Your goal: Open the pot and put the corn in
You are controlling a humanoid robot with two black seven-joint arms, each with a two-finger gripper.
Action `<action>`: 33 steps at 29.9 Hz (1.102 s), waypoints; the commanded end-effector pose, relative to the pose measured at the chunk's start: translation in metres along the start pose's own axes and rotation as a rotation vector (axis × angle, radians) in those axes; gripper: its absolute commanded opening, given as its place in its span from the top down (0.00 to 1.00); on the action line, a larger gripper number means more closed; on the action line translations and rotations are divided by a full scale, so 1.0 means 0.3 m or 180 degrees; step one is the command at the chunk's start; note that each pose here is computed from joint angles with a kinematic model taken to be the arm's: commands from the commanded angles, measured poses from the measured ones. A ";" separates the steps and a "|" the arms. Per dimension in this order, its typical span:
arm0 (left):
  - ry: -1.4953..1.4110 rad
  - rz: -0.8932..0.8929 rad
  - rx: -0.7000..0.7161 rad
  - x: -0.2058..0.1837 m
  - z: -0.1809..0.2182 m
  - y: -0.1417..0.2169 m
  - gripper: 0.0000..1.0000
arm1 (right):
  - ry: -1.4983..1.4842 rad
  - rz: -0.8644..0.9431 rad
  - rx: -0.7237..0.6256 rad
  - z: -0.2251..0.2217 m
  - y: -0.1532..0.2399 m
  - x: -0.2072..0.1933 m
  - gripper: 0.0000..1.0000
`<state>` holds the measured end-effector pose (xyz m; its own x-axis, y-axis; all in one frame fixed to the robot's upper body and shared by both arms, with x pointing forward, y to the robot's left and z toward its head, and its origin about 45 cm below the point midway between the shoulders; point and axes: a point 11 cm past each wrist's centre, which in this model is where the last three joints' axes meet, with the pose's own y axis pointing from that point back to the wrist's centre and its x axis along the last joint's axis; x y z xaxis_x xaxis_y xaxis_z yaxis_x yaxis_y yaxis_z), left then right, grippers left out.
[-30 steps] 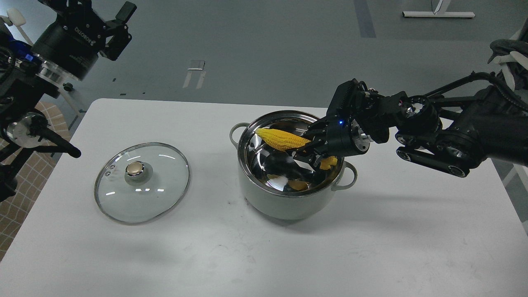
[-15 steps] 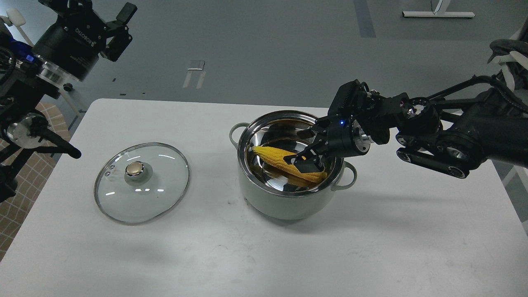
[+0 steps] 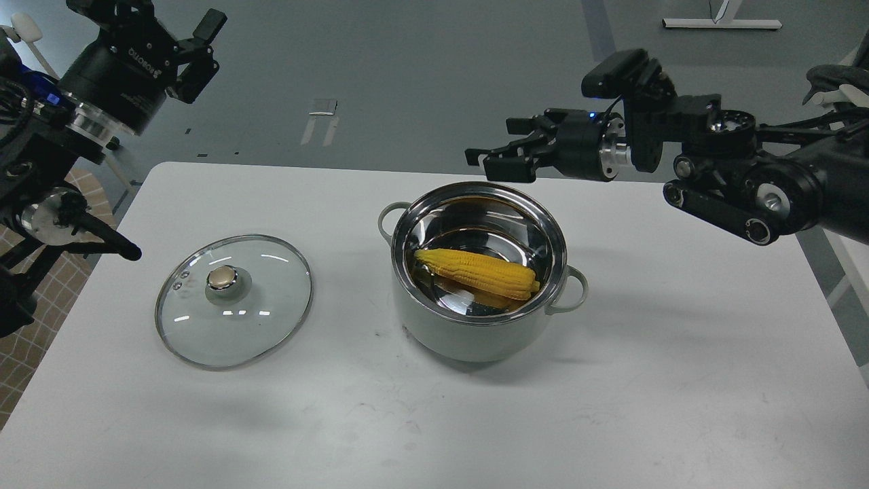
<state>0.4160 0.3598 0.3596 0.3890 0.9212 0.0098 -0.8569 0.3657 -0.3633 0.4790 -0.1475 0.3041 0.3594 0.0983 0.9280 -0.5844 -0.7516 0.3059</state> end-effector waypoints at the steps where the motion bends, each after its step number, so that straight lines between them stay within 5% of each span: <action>1: -0.0013 0.0140 -0.0013 0.000 -0.015 -0.007 0.02 | -0.0509 0.0703 -0.0239 0.090 0.029 0.067 0.00; 7: 0.0055 0.0295 0.0092 0.031 -0.083 -0.002 0.02 | -0.1524 0.1509 -0.0462 0.185 0.061 0.036 0.00; 16: 0.0751 -0.0049 0.1016 -0.056 -0.353 0.028 0.02 | -0.3171 0.1992 -0.0341 0.241 0.110 -0.098 0.00; 23: 0.1006 0.0034 0.0417 -0.083 -0.351 0.005 0.02 | -0.4223 0.2098 0.0125 0.237 0.131 -0.152 0.00; 33: 0.1263 0.0051 0.0329 -0.173 -0.416 -0.020 0.02 | -0.4851 0.2472 0.0130 0.284 0.190 -0.263 0.00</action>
<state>0.4428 0.2977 0.2452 0.4541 0.8184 -0.3523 -0.8878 0.3822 -0.2565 0.4832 -0.2458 0.2381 0.3848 -0.9106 -0.1505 -0.9217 -0.3706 -0.1142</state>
